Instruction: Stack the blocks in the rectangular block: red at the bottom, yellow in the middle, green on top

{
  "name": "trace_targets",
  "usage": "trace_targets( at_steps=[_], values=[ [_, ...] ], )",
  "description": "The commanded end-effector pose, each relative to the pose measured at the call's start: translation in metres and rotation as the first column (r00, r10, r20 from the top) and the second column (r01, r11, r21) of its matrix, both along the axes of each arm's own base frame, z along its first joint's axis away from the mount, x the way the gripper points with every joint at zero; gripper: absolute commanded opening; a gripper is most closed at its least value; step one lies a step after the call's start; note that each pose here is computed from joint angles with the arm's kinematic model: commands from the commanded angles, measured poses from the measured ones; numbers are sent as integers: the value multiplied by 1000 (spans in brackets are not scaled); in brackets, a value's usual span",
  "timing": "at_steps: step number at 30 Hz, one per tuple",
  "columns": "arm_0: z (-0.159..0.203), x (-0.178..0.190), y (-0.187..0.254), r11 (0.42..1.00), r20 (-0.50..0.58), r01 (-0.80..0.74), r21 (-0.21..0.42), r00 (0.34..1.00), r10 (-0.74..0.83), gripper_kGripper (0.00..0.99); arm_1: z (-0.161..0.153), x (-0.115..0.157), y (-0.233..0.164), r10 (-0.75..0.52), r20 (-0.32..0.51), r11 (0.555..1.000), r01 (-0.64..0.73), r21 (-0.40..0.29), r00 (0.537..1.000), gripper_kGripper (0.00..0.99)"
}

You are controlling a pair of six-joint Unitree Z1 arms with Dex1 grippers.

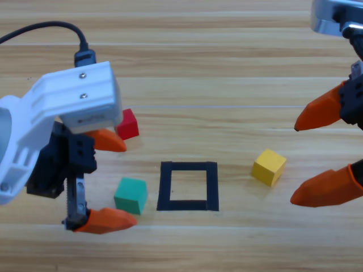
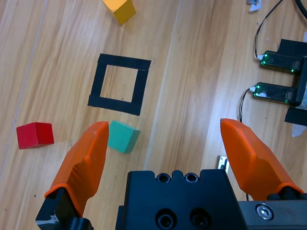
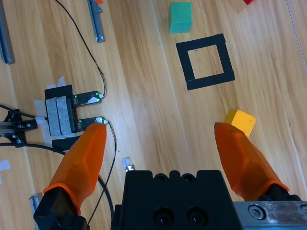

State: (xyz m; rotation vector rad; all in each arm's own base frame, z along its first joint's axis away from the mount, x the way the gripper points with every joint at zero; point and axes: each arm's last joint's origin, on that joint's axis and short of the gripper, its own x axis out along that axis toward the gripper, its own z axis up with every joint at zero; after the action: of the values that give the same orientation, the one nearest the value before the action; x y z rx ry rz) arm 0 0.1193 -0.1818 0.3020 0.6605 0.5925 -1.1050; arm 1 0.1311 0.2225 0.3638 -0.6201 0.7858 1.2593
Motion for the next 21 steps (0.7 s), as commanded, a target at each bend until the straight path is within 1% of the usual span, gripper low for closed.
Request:
trace_targets(
  at_steps=[1,6,8,11,13,14,15,16,18,20,21],
  values=[
    [0,-2,-5,1000,1,16,13,1000,-16,990,-12,-2,9,33,-33,998,-34,-50,999,986],
    [1,-1,-7,1000,-12,1,8,1000,-1,990,-10,-4,6,15,-42,999,-17,-40,999,988],
    [2,0,-7,1000,-15,-7,1,1000,7,990,-8,-2,3,-34,-38,999,32,-40,999,988],
    [4,0,-7,999,-24,-36,-12,999,36,990,-10,16,-3,-167,-28,985,165,-59,986,988],
    [8,1,-2,990,-18,-139,-26,990,138,990,-21,39,-3,-255,-50,964,250,-95,966,988],
    [11,1,2,977,-16,-210,-38,978,210,990,-28,50,-2,-281,-60,955,273,-117,958,988],
    [14,2,7,952,-17,-301,-56,954,300,990,-35,59,-1,-305,-70,946,293,-139,950,986],
    [18,3,11,913,-19,-398,-82,917,398,990,-43,70,1,-327,-81,936,311,-166,941,986],
    [24,9,8,851,-63,-512,-112,859,508,990,-59,84,5,-354,-96,920,328,-216,930,986],
    [29,18,-6,820,-121,-564,-98,824,553,990,-71,93,10,-368,-96,907,334,-255,925,986],
    [32,23,-15,799,-158,-596,-76,798,581,990,-75,97,13,-373,-82,900,340,-272,924,986]
  ],
)
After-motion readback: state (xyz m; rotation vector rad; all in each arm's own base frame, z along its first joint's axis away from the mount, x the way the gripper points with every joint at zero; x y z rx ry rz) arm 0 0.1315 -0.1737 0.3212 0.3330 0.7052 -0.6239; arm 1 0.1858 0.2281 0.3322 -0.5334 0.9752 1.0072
